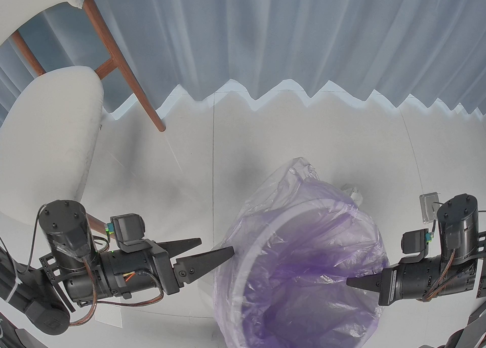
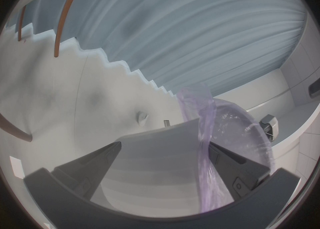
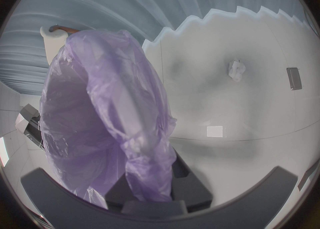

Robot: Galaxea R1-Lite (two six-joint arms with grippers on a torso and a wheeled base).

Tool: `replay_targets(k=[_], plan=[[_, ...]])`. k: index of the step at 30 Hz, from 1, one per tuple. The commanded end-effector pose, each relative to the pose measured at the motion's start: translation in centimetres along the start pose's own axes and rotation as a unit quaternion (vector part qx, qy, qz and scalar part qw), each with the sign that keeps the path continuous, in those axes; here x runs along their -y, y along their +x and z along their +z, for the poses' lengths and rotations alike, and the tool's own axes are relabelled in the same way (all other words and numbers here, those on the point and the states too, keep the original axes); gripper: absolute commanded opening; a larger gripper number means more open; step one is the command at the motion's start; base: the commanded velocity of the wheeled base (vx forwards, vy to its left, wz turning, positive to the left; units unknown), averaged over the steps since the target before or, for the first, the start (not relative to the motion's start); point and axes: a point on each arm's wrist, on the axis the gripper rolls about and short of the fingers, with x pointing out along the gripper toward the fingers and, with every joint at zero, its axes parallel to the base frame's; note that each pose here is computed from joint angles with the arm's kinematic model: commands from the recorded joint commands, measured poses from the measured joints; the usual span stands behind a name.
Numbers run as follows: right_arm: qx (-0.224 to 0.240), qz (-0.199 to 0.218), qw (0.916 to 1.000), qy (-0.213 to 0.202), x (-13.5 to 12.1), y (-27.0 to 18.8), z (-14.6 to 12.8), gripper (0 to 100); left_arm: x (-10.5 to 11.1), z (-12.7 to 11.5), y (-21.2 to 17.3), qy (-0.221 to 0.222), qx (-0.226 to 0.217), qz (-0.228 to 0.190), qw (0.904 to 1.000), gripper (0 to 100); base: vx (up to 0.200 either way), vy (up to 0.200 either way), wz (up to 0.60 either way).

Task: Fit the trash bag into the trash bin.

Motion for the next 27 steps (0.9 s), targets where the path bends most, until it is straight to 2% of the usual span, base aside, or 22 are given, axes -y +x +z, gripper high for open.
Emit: replay_targets(k=[1,10,21,24,27], plan=[[-0.001,0.004,1.0,-0.005,-0.3,0.3,0.1,0,-1.3,-0.7,1.5,-0.007,-0.017,0.026,0.9995,100,0.0,0.0,0.0],[0.018,0.021,0.9996,-0.008,-1.0,-0.2,0.9,0,-2.8,-1.5,2.0,-0.02,-0.019,0.082,0.9963,100,0.0,0.0,0.0],[0.026,0.021,0.9994,-0.005,-1.0,-0.3,1.2,0,-3.6,-1.6,0.9,-0.03,-0.015,0.105,0.9939,100,0.0,0.0,0.0],[0.032,0.022,0.9992,-0.003,-1.0,-0.4,1.5,0,-3.6,-2.2,0.2,-0.034,-0.025,0.11,0.993,100,0.0,0.0,0.0],[0.046,0.024,0.9986,0.0,-1.1,-0.7,2.0,0,-3.8,-3.8,-0.9,-0.048,-0.055,0.125,0.9895,100,0.0,0.0,0.0]])
